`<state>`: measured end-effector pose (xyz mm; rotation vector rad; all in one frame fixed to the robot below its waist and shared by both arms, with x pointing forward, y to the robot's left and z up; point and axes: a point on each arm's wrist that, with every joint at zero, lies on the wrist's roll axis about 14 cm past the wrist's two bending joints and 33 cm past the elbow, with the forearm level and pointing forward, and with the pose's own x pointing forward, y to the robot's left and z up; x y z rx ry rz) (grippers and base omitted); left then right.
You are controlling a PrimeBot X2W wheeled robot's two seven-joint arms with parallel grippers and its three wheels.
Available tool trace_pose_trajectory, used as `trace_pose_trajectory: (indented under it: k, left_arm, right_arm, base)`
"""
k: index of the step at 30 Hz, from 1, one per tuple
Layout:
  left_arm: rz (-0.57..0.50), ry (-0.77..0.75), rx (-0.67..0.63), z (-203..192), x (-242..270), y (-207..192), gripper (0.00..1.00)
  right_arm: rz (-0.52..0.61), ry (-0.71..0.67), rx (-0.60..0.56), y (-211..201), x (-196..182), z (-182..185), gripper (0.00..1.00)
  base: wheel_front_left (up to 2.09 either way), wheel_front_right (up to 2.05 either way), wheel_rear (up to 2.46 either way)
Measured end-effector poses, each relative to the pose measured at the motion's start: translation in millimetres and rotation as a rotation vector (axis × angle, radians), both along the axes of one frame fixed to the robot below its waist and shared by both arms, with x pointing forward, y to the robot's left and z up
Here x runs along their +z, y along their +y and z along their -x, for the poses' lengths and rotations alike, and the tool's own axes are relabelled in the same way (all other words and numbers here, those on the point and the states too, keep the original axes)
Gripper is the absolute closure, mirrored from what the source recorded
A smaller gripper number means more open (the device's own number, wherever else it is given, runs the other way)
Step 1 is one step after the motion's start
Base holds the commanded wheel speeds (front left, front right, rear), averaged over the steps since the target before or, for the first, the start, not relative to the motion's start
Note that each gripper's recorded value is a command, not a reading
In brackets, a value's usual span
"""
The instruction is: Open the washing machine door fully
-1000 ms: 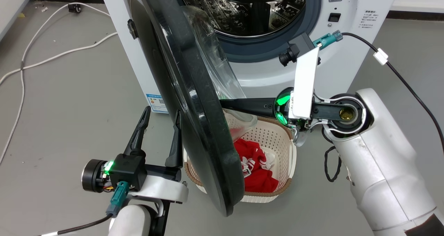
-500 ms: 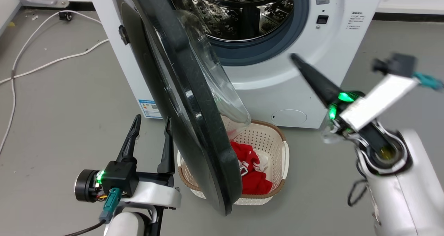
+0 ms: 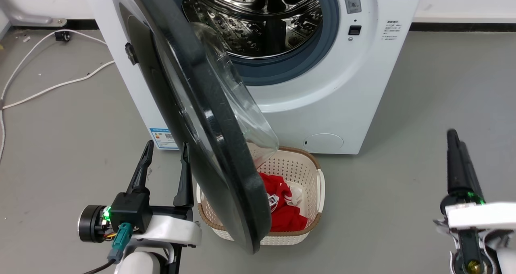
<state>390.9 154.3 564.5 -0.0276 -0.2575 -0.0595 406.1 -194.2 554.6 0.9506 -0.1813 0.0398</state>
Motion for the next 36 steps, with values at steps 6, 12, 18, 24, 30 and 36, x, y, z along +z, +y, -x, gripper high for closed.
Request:
trace_pose_trajectory:
  k: [6,12,18,24,30,36]
  left_arm:
    - [0.0,0.002,-0.003,-0.8,-0.8,-1.1,0.0]
    - [0.0,0.001,0.0,-0.7,-0.6,0.7,0.0]
    - [-0.009,0.004,0.003,-1.5,-2.0,2.3,0.0]
    - [-0.015,0.006,0.001,-2.1,-2.8,2.8,0.0]
    - [-0.016,0.003,-0.001,-3.9,-1.9,2.0,0.0]
    - [-0.018,0.001,-0.005,-6.1,-1.6,0.9,0.0]
  right_arm:
    - [0.253,-0.027,-0.155,-30.7,2.8,18.9,0.0]
    - [0.562,-0.099,-0.203,-29.6,28.6,26.1,0.0]
    - [0.835,-0.153,-0.19,-8.9,42.8,29.1,0.0]
    - [0.948,-0.119,-0.139,5.2,25.6,33.8,0.0]
    - [0.928,-0.029,-0.1,3.1,-4.6,37.4,0.0]
    - [0.913,0.0,-0.095,0.4,-14.6,38.1,0.0]
  base:
    - [0.0,0.0,0.0]
    - [0.0,0.0,0.0]
    - [0.0,0.0,0.0]
    - [0.0,0.0,0.0]
    - [0.0,0.0,0.0]
    - [0.0,0.0,0.0]
